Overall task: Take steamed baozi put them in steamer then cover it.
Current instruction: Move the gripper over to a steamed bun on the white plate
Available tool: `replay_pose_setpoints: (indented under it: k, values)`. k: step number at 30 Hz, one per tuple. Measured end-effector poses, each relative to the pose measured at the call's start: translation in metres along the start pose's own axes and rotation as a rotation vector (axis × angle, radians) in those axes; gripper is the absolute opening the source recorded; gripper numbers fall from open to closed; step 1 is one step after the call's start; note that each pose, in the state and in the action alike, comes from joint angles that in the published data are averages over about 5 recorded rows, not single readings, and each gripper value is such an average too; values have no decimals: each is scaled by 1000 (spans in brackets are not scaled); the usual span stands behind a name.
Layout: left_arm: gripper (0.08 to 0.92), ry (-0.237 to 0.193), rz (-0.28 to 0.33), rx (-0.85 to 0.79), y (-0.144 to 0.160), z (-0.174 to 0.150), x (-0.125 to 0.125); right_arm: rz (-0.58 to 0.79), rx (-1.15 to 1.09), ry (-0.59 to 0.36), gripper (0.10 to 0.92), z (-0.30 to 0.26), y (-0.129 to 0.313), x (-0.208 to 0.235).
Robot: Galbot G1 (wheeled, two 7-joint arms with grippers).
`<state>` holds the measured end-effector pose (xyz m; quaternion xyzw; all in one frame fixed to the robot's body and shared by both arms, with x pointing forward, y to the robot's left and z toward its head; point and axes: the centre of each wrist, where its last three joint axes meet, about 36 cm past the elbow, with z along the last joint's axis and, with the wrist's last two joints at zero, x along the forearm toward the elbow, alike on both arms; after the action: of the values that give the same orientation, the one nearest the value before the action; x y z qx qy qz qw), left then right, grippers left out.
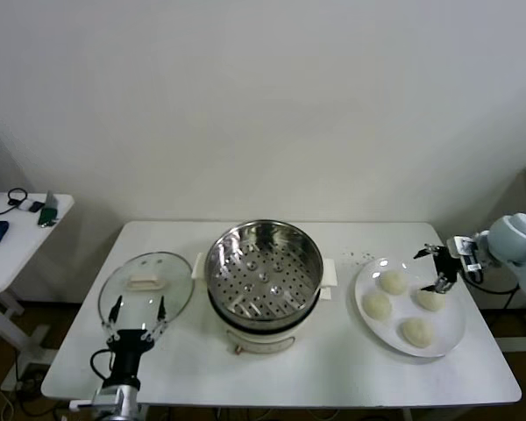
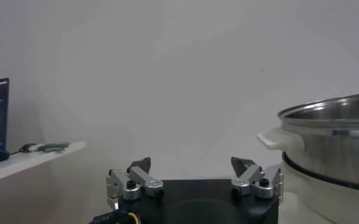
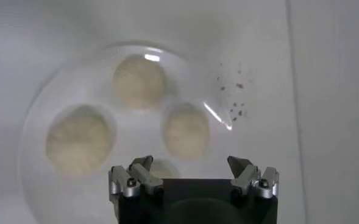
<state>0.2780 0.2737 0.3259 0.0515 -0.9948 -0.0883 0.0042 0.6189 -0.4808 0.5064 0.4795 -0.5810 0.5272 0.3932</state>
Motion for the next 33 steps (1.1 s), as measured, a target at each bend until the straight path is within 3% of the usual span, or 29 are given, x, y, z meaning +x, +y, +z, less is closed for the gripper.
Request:
replay_pose_setpoints:
  k: [16, 33]
  values:
    - [823, 38, -34, 29, 9, 5, 0, -100, 33, 57, 823, -40, -54, -50]
    - [823, 55, -57, 37, 15, 10, 0, -170, 61, 97, 823, -61, -68, -79]
